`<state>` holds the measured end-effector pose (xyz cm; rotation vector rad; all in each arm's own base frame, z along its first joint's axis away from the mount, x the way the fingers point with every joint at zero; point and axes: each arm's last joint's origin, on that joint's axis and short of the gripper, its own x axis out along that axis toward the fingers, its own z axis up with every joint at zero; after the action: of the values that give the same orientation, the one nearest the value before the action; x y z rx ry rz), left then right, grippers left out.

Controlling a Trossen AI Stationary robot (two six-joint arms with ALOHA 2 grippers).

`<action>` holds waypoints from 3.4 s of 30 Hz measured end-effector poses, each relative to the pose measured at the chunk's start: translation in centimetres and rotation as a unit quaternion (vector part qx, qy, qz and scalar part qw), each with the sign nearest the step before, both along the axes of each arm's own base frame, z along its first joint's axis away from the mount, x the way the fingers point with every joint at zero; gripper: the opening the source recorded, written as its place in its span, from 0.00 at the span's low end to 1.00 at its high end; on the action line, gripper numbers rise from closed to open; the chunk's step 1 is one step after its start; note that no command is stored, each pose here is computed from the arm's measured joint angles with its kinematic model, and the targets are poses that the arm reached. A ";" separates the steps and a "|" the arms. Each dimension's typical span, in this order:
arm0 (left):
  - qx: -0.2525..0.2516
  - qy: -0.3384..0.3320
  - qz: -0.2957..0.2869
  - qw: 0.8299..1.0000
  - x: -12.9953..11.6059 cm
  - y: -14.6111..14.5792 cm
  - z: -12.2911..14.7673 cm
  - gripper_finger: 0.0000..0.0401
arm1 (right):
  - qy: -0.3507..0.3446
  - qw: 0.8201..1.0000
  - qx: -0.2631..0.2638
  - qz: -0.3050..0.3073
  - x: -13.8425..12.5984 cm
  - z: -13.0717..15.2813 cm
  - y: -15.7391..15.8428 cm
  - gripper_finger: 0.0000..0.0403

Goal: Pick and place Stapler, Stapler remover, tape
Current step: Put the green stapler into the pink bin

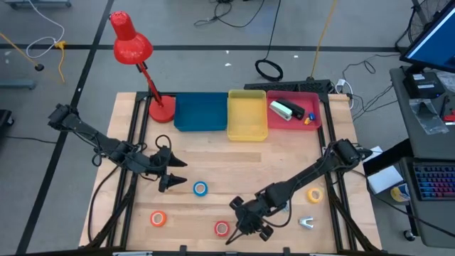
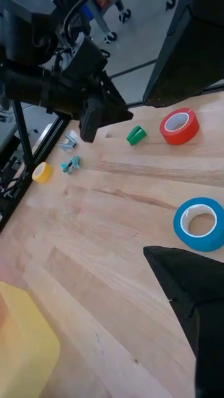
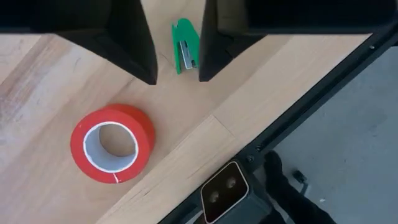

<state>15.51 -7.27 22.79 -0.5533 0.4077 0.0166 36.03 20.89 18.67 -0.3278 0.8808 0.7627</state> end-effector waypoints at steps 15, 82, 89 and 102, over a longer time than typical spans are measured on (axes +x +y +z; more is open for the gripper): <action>0.009 -0.001 -0.004 1.000 0.0 0.0 0.0 0.94 | -0.004 1.000 -0.013 0.016 -0.4 -1.5 -0.6 0.49; 0.041 -0.016 0.058 0.997 0.1 0.4 0.1 0.94 | 0.016 0.494 -0.304 -0.815 -15.3 12.6 -30.4 0.12; 0.041 -0.015 0.056 0.998 0.1 0.4 0.1 0.94 | 0.096 0.406 -0.267 -0.869 -17.8 10.5 -37.0 0.13; 0.040 -0.013 0.056 0.998 0.1 0.4 0.1 0.94 | 0.202 0.377 -0.164 -0.889 -22.0 0.4 -38.3 0.13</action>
<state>15.56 -6.86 22.85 -0.4959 0.3483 0.1322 14.02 -17.38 19.08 0.5948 1.2423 -1.5168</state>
